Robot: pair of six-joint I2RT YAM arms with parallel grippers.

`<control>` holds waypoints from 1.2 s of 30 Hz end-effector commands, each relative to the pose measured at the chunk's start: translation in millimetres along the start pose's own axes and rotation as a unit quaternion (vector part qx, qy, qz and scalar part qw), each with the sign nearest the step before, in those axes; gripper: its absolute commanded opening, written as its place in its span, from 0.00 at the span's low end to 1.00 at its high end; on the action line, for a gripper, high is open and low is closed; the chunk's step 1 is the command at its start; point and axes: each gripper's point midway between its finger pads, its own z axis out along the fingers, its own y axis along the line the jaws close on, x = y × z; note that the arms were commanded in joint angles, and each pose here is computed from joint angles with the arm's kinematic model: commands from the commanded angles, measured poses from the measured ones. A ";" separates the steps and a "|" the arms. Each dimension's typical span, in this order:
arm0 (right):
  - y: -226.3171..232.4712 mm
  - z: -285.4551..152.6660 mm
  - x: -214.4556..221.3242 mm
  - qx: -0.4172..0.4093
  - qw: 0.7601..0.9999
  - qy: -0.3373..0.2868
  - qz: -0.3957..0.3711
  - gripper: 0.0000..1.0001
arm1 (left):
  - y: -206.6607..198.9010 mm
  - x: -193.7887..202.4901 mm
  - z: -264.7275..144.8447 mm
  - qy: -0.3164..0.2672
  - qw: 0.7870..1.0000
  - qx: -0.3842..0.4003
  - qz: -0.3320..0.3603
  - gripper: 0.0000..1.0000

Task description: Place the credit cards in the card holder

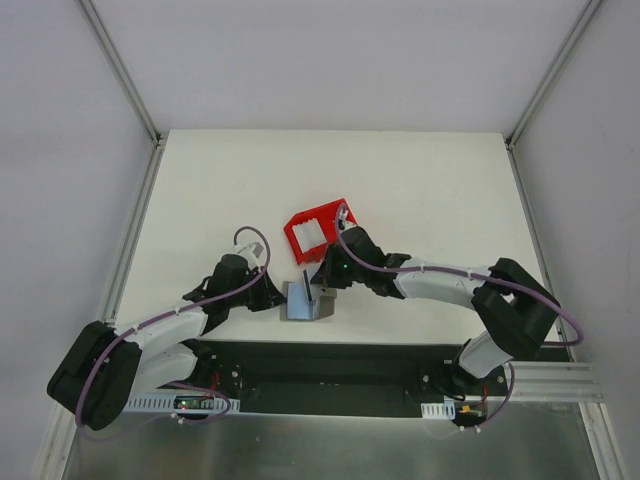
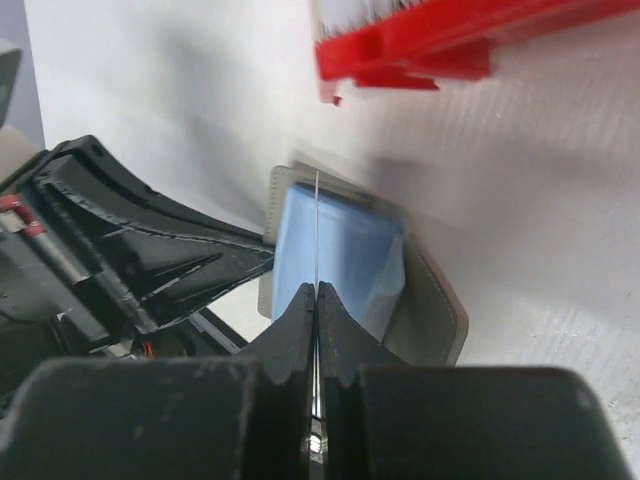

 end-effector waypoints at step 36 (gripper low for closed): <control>-21.5 -7.2 29.3 -0.024 0.995 -0.062 0.080 0.00 | 22.0 18.5 3.8 -0.005 0.998 -0.017 -0.059 0.00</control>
